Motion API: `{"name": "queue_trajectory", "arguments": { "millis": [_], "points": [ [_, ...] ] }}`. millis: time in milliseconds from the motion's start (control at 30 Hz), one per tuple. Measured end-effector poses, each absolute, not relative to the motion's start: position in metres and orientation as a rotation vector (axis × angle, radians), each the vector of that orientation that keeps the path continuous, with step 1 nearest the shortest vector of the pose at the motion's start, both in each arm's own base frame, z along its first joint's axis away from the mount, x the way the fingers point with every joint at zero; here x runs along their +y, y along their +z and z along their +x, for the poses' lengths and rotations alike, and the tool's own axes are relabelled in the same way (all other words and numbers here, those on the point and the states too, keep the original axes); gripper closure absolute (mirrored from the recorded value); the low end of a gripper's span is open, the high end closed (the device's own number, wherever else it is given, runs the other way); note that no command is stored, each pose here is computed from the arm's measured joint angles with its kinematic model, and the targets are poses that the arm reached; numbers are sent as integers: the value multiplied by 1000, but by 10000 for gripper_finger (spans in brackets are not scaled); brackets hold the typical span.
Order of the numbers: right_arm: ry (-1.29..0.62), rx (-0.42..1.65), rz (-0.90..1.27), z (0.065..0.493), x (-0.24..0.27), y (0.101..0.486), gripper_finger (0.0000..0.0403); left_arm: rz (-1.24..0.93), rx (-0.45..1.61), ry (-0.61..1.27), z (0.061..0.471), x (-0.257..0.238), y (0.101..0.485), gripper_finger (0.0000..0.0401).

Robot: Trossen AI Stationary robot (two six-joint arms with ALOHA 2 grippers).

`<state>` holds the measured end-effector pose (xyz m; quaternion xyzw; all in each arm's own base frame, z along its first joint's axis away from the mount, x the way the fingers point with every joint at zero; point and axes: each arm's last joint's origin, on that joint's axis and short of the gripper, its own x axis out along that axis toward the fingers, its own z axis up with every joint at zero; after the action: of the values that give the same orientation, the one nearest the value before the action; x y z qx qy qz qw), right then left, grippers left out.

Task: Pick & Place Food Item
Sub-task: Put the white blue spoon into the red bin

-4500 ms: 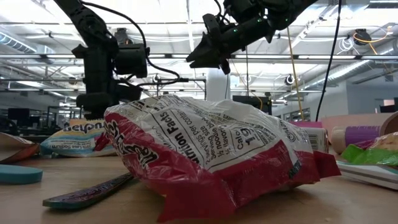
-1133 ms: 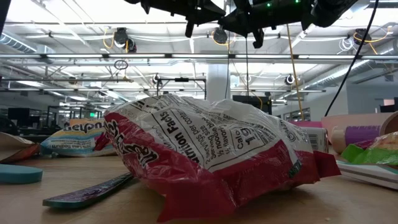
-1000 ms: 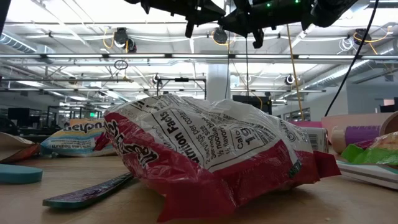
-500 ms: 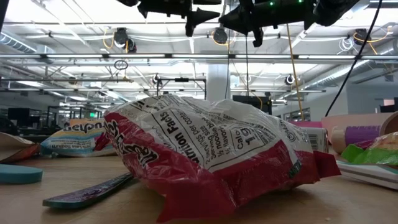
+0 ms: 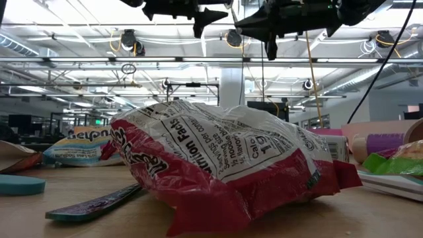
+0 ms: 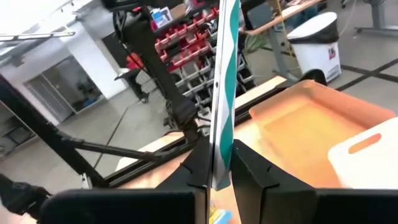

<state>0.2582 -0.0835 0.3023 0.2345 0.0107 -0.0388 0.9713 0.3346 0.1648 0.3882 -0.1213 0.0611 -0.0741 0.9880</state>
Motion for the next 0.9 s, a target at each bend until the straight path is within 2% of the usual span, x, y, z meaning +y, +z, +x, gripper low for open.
{"name": "queue_trajectory", "arguments": {
  "millis": [233,767,900],
  "points": [
    [32,69,509,258,-81,300,377,-209,119,-155,337,160,389,210],
    [75,135,536,257,-79,295,377,-191,84,-117,335,166,392,211],
    [74,135,538,257,-79,295,377,-192,84,-116,335,166,392,233]
  ]
}}
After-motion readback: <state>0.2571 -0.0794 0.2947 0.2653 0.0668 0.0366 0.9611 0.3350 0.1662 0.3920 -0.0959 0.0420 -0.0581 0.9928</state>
